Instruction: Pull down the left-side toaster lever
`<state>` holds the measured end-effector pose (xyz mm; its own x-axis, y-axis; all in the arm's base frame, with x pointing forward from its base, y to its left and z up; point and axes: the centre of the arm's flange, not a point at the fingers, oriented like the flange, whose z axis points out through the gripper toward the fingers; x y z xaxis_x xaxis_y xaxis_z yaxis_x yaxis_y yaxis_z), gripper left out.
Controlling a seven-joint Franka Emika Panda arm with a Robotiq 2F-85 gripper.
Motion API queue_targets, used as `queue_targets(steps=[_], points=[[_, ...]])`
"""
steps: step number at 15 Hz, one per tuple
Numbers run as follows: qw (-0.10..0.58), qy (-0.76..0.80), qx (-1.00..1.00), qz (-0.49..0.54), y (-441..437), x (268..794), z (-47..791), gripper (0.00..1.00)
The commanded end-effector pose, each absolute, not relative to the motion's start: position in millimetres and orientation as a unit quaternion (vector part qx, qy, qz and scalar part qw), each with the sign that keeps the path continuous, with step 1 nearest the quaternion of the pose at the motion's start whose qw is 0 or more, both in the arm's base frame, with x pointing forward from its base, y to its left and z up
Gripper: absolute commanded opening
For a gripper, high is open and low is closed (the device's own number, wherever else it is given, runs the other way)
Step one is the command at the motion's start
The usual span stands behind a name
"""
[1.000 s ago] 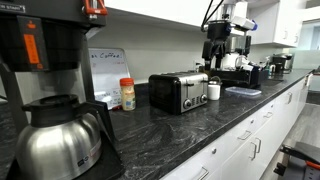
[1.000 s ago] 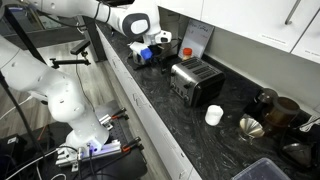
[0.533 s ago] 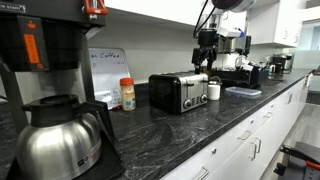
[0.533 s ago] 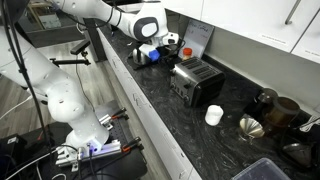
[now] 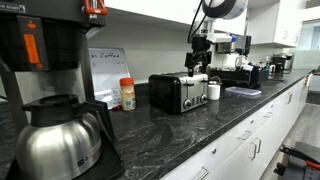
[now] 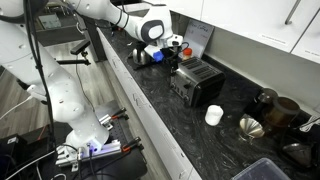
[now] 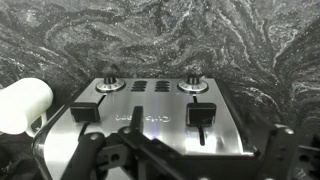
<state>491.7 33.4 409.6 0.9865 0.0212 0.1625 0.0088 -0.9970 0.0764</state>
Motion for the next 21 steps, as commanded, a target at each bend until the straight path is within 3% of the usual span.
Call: queue_targets(steps=[1,4,5,7,16,21], points=[[0.043,0.003,0.995,0.090,33,510,400,1.00],[0.041,0.005,0.995,0.091,34,516,395,0.98],[0.039,0.006,0.995,0.092,35,517,394,0.74],[0.038,0.007,0.995,0.095,36,519,392,0.68],[0.029,0.012,0.994,0.105,41,528,388,0.03],[0.023,0.013,0.994,0.104,47,528,385,0.00]])
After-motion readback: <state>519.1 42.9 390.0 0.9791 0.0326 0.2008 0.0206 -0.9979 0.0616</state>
